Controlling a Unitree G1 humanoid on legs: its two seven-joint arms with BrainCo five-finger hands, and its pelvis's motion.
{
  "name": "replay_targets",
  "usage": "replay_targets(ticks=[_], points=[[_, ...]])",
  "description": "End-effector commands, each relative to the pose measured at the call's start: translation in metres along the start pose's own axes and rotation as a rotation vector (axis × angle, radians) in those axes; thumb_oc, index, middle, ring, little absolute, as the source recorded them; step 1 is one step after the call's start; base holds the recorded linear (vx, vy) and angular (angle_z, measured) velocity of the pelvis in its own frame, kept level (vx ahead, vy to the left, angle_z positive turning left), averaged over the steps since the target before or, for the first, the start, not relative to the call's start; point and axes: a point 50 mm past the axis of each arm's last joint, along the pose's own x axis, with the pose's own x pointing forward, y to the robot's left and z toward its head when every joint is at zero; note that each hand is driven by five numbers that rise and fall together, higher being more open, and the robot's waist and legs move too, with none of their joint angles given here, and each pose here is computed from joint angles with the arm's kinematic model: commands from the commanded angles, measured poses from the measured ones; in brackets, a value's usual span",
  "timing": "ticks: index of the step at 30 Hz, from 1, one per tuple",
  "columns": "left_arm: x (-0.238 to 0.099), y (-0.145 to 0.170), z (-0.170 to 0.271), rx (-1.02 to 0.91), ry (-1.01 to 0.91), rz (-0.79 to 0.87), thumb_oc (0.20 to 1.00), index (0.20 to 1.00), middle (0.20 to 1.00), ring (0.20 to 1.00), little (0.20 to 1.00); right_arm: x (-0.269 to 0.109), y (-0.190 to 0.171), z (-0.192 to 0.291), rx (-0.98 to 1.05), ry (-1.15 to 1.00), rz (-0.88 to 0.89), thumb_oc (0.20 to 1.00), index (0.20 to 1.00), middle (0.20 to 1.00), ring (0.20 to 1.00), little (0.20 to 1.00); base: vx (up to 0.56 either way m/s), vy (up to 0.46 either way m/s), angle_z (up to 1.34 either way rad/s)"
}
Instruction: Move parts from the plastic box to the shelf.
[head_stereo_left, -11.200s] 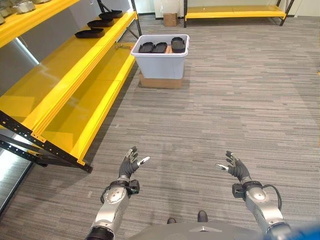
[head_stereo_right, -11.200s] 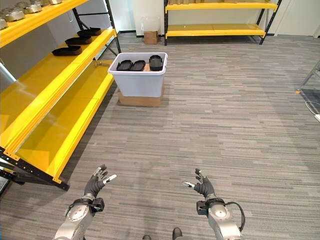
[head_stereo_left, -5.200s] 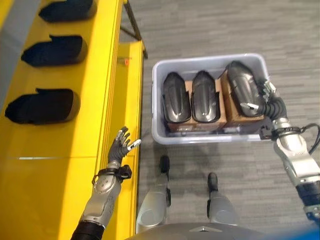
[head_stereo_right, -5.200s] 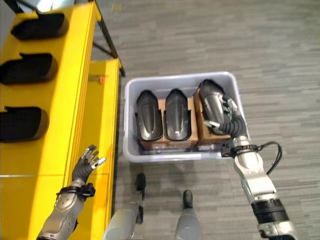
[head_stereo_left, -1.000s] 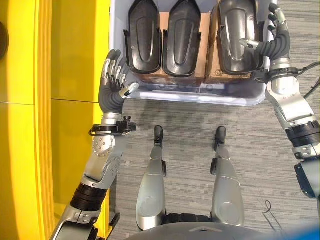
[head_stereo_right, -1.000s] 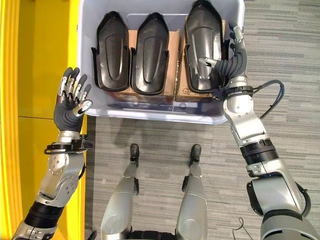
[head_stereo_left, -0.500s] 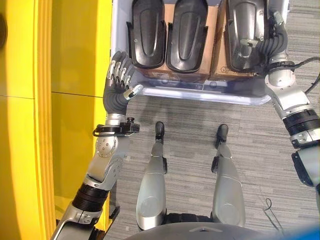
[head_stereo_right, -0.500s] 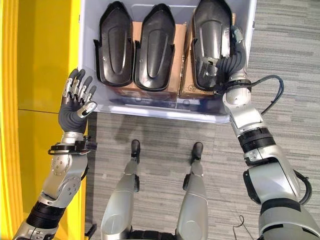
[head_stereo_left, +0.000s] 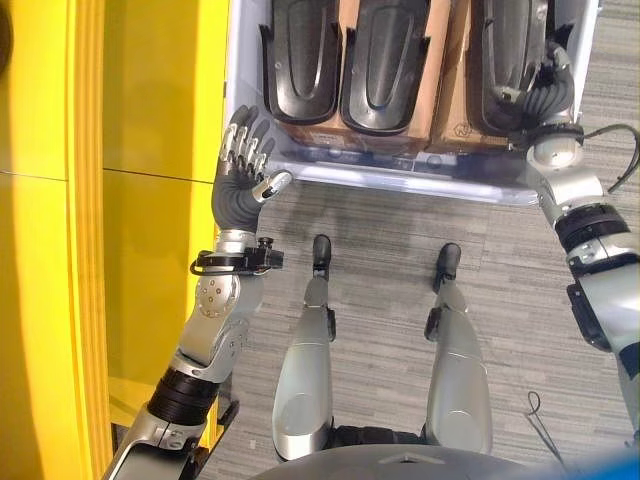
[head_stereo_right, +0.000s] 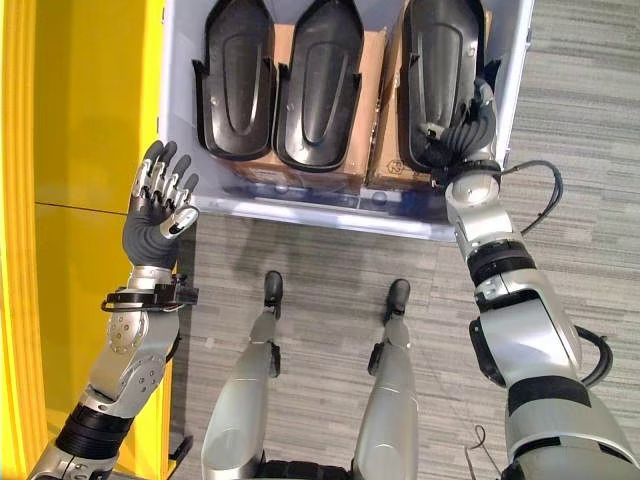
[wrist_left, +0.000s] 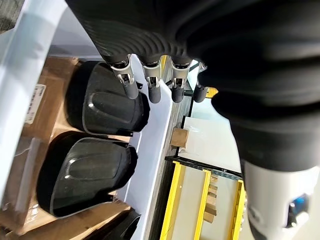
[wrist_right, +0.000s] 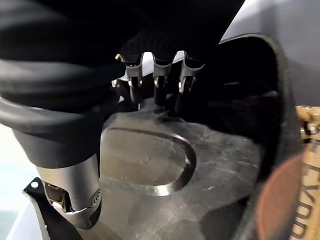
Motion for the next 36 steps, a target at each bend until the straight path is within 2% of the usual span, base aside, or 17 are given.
replay_targets(ticks=[1,22,28,31,32,36], points=[[0.0,-0.007,0.021,-0.046,-0.112,-0.028,1.0,1.0,1.0,1.0,1.0,-0.003,0.019,-0.004,0.009,0.035,0.087,1.0,1.0,1.0,1.0,1.0,-0.02,0.018,0.04],[0.002,-0.007,0.018,-0.056,-0.102,-0.002,1.0,1.0,1.0,1.0,1.0,-0.028,0.06,0.009,-0.023,-0.09,0.245,1.0,1.0,1.0,1.0,1.0,0.0,0.006,0.02],[0.002,-0.006,0.018,-0.053,-0.099,0.008,1.0,1.0,1.0,1.0,1.0,-0.025,0.052,0.024,-0.041,-0.156,0.203,1.0,1.0,1.0,1.0,1.0,0.0,0.0,0.0],[0.002,-0.003,0.019,-0.044,-0.105,0.026,1.0,1.0,1.0,1.0,1.0,-0.026,0.041,0.044,-0.035,-0.253,0.151,1.0,1.0,1.0,1.0,1.0,0.0,0.0,0.0],[0.002,-0.001,0.022,-0.034,-0.115,0.045,1.0,1.0,1.0,1.0,1.0,-0.031,0.029,0.063,-0.019,-0.357,0.105,1.0,1.0,1.0,1.0,1.0,0.0,0.0,0.0],[0.002,0.0,0.023,-0.024,-0.124,0.053,1.0,1.0,1.0,1.0,1.0,-0.037,0.018,0.075,0.021,-0.421,0.063,1.0,1.0,1.0,1.0,1.0,0.0,0.0,0.0]])
